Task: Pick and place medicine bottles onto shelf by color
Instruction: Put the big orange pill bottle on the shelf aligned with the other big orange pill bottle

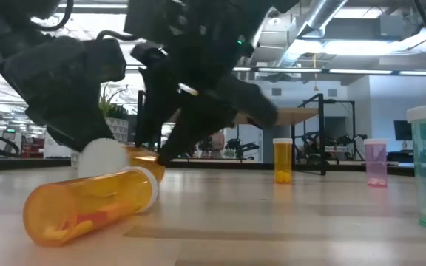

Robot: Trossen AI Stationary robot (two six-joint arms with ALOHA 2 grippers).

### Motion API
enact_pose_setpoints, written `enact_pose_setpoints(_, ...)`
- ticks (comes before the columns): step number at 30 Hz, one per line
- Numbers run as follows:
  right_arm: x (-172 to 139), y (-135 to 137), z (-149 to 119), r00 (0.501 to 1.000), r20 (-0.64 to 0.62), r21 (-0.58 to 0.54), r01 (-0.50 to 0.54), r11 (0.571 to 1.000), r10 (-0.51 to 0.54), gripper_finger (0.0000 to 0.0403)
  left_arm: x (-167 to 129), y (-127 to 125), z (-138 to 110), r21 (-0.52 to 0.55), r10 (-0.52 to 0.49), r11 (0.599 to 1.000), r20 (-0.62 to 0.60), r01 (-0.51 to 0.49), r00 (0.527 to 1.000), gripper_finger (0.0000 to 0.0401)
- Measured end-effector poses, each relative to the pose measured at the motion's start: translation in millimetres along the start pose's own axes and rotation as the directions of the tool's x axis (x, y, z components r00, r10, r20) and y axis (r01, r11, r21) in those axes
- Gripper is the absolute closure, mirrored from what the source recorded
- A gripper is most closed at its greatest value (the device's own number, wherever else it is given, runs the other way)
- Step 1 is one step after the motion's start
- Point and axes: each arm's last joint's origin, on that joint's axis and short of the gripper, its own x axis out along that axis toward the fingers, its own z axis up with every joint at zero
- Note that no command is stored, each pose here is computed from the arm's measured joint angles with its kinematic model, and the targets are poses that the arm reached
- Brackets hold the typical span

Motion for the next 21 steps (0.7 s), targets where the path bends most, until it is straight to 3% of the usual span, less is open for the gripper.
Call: enact_pose_setpoints(21, 14.2, 2.5, -0.2, 0.996, 0.07, 0.003, -0.061, 0.998, 0.061, 0.0173, -0.1, -0.3, 0.6, 0.032, 0.01, 0.999, -0.006, -0.009, 1.0, 0.0189)
